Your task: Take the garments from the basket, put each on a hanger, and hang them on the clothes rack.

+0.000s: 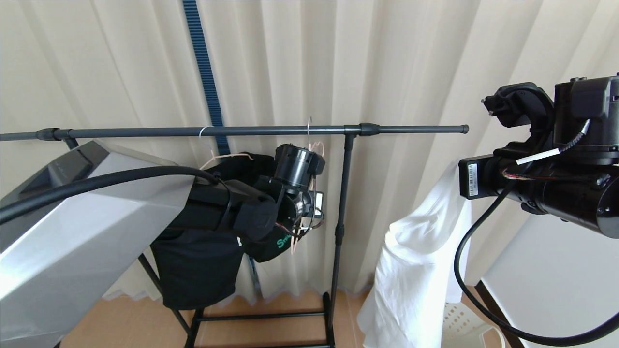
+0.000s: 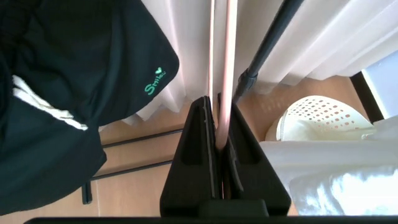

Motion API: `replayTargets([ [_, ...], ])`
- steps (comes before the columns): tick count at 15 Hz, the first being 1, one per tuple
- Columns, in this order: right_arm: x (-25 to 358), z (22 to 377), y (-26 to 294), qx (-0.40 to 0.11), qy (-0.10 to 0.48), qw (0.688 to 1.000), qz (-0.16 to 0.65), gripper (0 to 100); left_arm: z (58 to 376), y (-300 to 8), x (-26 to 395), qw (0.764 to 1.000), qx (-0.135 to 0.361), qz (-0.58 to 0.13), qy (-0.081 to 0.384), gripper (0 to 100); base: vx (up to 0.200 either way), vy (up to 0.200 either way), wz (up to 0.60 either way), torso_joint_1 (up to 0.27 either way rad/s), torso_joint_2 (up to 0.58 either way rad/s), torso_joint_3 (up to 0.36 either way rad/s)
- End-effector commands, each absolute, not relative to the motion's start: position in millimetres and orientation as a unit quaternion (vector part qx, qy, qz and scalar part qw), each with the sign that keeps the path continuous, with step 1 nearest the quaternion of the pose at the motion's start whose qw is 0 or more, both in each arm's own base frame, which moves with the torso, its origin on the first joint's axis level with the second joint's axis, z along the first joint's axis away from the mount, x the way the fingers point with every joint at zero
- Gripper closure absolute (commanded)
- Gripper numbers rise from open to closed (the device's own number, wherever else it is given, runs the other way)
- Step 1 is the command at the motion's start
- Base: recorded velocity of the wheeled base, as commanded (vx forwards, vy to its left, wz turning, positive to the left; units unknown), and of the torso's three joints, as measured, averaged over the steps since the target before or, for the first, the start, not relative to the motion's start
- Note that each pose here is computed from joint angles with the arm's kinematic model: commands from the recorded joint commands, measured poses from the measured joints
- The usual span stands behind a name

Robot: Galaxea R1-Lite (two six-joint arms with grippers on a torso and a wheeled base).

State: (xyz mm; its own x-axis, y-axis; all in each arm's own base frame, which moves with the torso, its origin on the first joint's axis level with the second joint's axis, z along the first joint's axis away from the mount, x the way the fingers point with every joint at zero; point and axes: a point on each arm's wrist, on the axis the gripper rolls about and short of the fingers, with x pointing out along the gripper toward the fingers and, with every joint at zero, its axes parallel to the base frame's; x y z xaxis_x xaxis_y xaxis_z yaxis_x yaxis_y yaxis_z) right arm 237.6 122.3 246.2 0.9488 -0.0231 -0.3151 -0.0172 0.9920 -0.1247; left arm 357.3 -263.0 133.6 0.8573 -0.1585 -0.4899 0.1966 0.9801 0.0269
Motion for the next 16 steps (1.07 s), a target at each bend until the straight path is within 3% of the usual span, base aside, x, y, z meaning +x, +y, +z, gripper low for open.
replayTargets([
  [1, 238, 245, 123, -0.063, 0.161, 0.985, -0.002, 100, 146, -254, 333, 0.965, 0.043, -0.105, 0.238, 100, 0.0, 0.0, 0.0, 0.0, 0.0, 0.0],
  [10, 233, 241, 131, -0.07, 0.167, 0.983, 0.014, 100, 146, -182, 240, 0.964, 0.088, -0.128, 0.215, 100, 0.0, 0.0, 0.0, 0.0, 0.0, 0.0],
  [16, 232, 232, 141, -0.08, 0.178, 0.98, 0.031, 100, 126, -125, 172, 0.94, 0.116, -0.227, 0.227, 100, 0.0, 0.0, 0.0, 0.0, 0.0, 0.0],
])
